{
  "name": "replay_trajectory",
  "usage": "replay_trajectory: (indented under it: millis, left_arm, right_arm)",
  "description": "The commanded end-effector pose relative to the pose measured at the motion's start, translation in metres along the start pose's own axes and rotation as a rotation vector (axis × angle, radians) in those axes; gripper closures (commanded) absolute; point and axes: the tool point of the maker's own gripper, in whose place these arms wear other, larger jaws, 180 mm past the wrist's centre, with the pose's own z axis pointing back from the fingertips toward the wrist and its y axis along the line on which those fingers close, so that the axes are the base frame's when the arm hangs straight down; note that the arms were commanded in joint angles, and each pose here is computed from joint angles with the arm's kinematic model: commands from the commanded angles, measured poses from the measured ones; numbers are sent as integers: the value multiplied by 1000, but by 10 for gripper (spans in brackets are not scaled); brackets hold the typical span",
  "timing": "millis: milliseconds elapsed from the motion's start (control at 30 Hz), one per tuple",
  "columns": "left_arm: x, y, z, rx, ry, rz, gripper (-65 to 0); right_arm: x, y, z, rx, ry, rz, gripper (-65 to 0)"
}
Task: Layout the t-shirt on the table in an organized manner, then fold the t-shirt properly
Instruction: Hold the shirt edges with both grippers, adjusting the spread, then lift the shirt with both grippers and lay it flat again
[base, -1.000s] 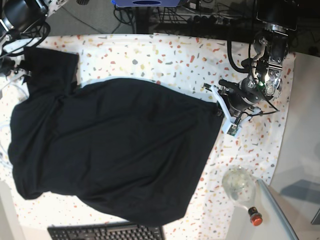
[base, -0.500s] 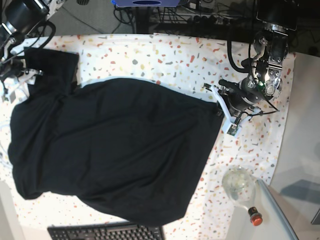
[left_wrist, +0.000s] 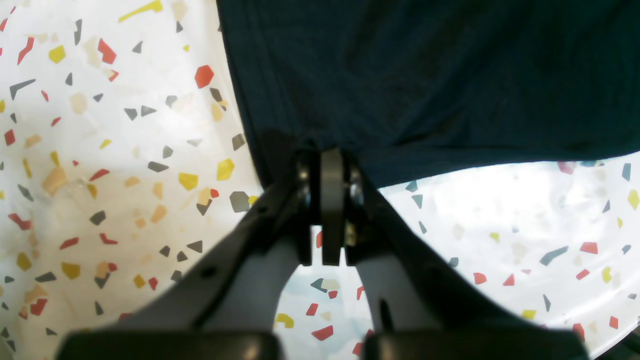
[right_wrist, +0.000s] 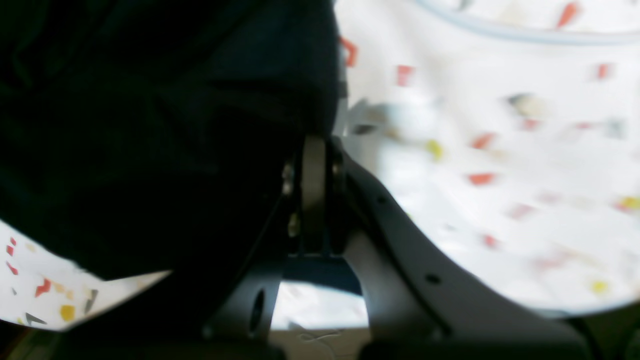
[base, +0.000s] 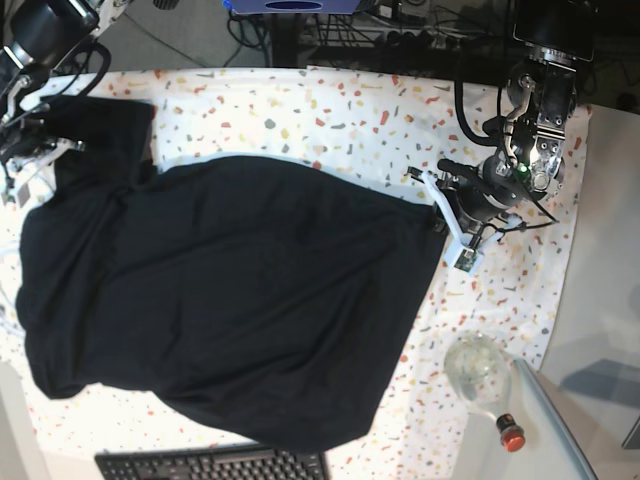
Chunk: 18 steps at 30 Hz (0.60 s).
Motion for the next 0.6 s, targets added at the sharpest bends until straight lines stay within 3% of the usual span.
replay_trajectory:
  millis: [0,100,167,333,467,567]
  left_arm:
    - [17,15,7,40,-44,-39,0]
    - [41,31,9,127,-66,-143,0]
    - [67,36,10,190,-94,-231,0]
    - [167,41,17,347,-214,-471,0]
    - [240,43,20,430,-279,-569,0]
    - [290,49,14,477,-275,-601,0]
  right_arm:
    - [15,-16,16,-53,-47,27,0]
    - [51,-19,40,-109,-139,84,0]
    - [92,-18,55,-139,-199,173,0]
    - [217,-11,103,-210,-319,372,0]
    - [304,6,143,-221,-417,458,0]
    - [360,26,163,-179,-488,505,0]
